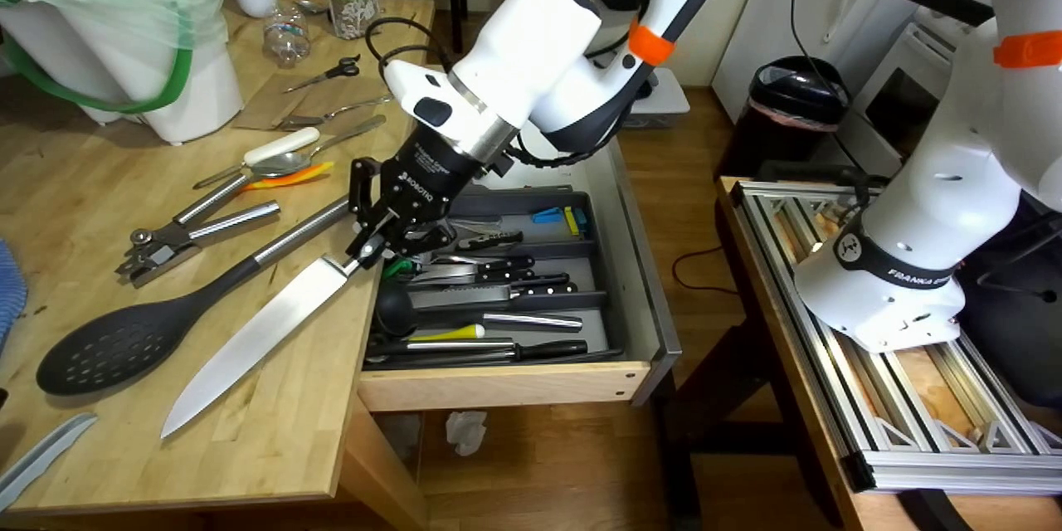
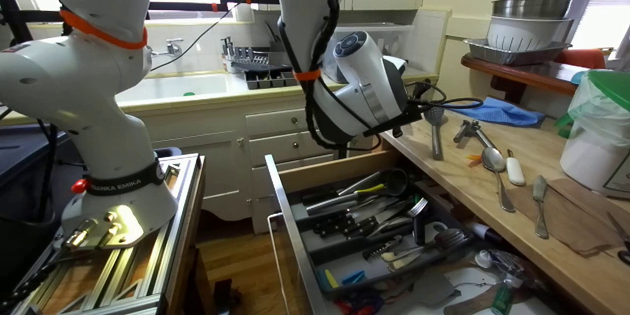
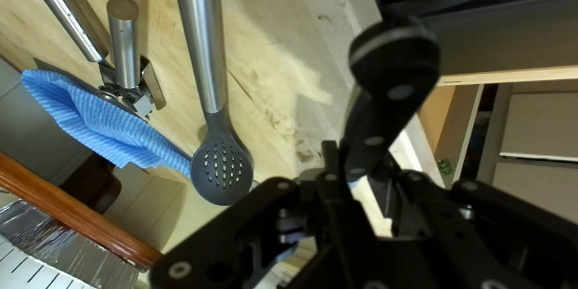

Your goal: Take the big knife out of the drawer

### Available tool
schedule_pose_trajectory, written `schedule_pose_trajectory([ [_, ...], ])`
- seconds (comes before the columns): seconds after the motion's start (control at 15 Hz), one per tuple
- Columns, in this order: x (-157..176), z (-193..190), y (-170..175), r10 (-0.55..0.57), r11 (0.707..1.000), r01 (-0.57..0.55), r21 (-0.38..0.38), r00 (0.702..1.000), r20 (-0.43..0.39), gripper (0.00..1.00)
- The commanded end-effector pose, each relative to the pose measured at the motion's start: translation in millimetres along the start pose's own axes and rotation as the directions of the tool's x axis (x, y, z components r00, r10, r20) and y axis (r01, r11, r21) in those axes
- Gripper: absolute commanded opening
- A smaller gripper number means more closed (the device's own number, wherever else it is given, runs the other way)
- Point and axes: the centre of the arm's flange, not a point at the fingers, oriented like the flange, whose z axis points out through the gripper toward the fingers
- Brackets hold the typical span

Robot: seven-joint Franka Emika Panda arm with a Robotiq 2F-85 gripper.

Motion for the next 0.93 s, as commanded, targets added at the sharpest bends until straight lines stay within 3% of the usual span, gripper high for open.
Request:
schedule_pose_trajectory([
  [0.0, -3.4, 22.6, 9.3, 0.007, 1.0, -0.007, -0.002, 0.999, -0.04, 0.05],
  [0.87, -6.8, 54.2, 9.3, -0.008, 1.0, 0.008, 0.002, 0.998, -0.057, 0.05],
])
